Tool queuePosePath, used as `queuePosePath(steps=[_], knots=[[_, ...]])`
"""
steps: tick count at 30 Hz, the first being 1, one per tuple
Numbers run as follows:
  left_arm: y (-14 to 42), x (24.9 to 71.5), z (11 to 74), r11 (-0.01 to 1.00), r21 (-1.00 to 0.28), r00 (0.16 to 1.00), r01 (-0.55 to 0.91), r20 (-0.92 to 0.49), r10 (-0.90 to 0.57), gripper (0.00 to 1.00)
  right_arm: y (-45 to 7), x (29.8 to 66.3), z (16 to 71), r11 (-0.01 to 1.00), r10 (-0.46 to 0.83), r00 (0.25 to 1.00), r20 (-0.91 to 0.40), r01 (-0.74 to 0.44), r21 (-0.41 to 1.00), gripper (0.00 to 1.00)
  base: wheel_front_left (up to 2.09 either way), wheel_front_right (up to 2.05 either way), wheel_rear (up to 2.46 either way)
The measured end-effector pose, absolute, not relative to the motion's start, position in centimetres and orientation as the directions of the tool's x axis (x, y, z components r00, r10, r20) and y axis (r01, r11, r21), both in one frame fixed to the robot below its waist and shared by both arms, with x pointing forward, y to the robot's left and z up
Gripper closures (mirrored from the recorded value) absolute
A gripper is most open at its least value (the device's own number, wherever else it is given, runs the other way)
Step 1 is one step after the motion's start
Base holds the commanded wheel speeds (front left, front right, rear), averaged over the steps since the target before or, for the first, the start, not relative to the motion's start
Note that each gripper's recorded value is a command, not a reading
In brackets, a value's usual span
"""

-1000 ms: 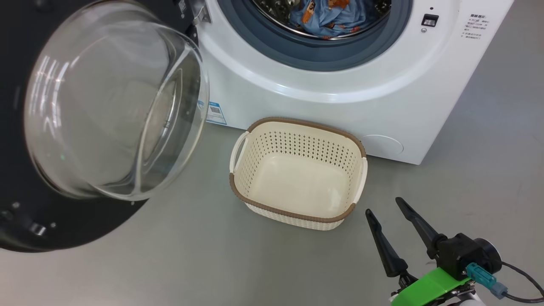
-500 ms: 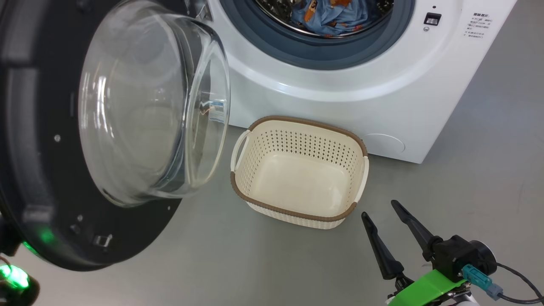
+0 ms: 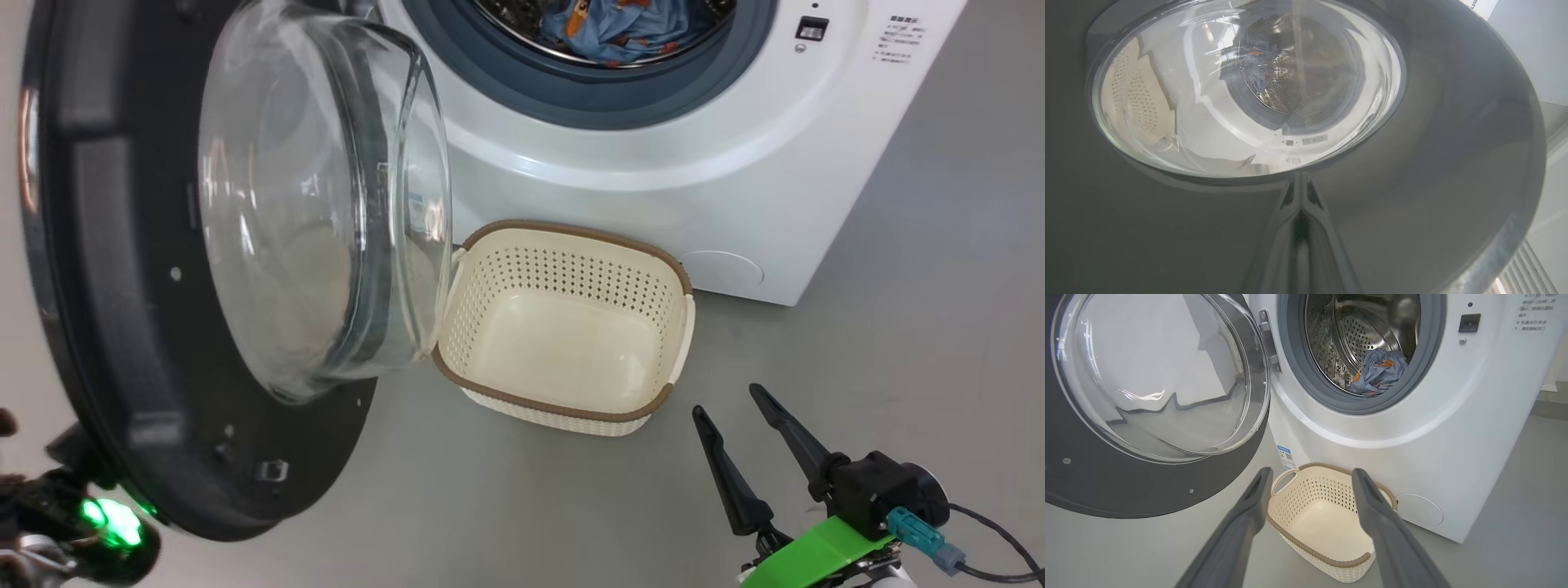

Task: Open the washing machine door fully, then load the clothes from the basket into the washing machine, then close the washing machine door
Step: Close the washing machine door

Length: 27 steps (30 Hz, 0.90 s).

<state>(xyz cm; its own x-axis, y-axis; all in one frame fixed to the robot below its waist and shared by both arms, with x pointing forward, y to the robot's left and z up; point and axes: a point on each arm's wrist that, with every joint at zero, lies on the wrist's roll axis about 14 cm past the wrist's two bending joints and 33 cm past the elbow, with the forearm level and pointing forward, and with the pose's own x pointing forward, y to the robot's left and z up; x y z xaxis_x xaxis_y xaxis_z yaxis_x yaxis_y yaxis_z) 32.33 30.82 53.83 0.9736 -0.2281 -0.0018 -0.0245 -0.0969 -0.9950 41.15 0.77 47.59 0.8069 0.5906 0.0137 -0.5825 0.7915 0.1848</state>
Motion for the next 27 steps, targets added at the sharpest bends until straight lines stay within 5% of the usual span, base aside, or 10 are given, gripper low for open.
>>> queuePosePath(steps=[27], knots=[[18.6,37.3,55.0,-0.162,-0.985,0.830,0.053,0.134,-0.542,1.00,-4.8,41.1,48.3,0.881,0.440,0.897,0.031,-0.439,0.176,0.00,0.00,0.00,0.00]])
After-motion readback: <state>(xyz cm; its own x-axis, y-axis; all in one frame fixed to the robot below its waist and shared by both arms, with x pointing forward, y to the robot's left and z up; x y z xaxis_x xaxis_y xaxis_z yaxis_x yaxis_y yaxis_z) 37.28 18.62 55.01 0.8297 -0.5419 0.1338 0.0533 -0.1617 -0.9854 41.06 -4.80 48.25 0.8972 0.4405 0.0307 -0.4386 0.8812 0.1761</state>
